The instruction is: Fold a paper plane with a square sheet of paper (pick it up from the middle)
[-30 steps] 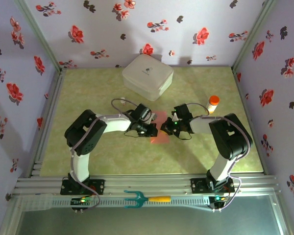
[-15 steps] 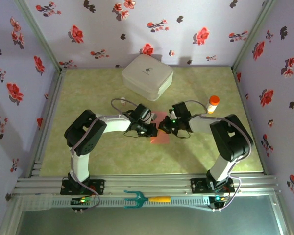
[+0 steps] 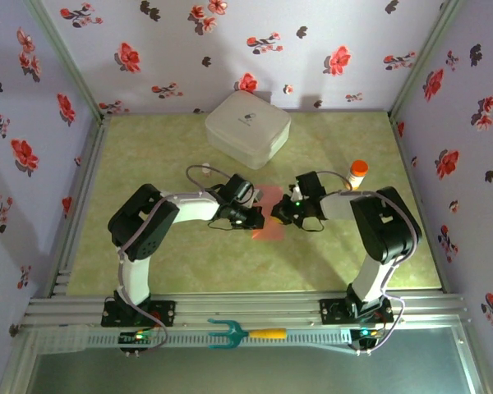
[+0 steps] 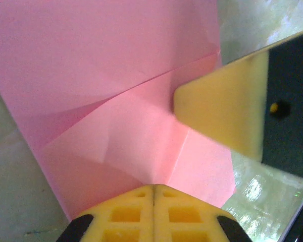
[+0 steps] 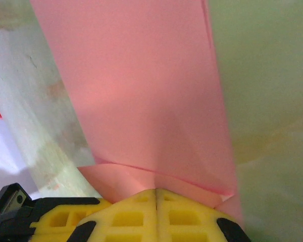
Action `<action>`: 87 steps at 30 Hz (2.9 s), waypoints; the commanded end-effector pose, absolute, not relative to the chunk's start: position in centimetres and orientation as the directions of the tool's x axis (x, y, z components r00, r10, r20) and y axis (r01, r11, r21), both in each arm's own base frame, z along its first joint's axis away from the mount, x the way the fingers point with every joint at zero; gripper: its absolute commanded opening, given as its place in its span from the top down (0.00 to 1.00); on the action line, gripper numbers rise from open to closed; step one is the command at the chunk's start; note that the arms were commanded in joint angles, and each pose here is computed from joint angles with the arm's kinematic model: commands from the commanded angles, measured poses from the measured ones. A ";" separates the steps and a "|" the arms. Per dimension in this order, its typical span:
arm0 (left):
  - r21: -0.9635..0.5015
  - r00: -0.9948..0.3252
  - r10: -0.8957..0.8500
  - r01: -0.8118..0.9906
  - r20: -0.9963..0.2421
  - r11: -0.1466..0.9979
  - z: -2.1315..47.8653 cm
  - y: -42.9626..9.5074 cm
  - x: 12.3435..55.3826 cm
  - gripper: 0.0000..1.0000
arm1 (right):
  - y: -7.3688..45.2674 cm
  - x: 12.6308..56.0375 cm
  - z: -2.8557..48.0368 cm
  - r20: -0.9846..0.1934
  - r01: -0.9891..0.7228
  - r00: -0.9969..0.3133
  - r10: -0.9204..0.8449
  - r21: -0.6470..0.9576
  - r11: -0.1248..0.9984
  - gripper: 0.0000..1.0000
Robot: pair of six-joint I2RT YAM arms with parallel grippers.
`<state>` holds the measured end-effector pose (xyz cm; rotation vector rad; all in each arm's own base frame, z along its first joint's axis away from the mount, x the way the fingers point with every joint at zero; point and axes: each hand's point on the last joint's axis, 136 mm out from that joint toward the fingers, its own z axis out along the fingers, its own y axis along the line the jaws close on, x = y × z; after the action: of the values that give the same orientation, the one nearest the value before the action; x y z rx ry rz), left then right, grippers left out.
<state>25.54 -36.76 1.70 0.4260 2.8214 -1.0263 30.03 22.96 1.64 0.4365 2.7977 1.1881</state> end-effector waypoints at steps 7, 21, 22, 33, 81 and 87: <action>-0.508 -0.974 0.224 0.212 -0.039 0.835 -3.0 -33.4 23.2 1.00 | 18.1 32.7 -0.2 -0.011 0.307 -0.908 0.418 0.663 0.683 1.00; -0.517 -0.972 0.228 0.224 -0.058 0.826 -2.5 -33.6 23.4 1.00 | 21.0 32.5 4.8 -0.051 0.195 -0.934 0.354 0.756 0.625 0.97; -0.519 -0.972 0.228 0.226 -0.061 0.825 -2.4 -33.7 23.5 1.00 | 21.6 32.1 4.7 -0.040 0.194 -0.939 0.341 0.757 0.624 0.97; -0.554 -0.967 0.223 0.254 -0.123 0.793 -0.3 -34.6 24.2 1.00 | 20.3 30.6 -0.4 0.018 0.287 -0.933 0.361 0.642 0.711 1.00; -0.565 -0.966 0.234 0.256 -0.113 0.785 0.7 -33.5 22.4 1.00 | 19.5 29.8 -1.7 0.036 0.319 -0.925 0.377 0.610 0.725 1.00; -0.549 -0.968 0.232 0.243 -0.091 0.800 0.2 -32.0 21.1 1.00 | 19.5 29.8 -1.7 0.039 0.319 -0.926 0.375 0.610 0.725 1.00</action>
<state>22.97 -34.49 1.75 0.4277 2.8484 -0.9996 31.20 21.80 1.61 0.4658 2.7408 1.1493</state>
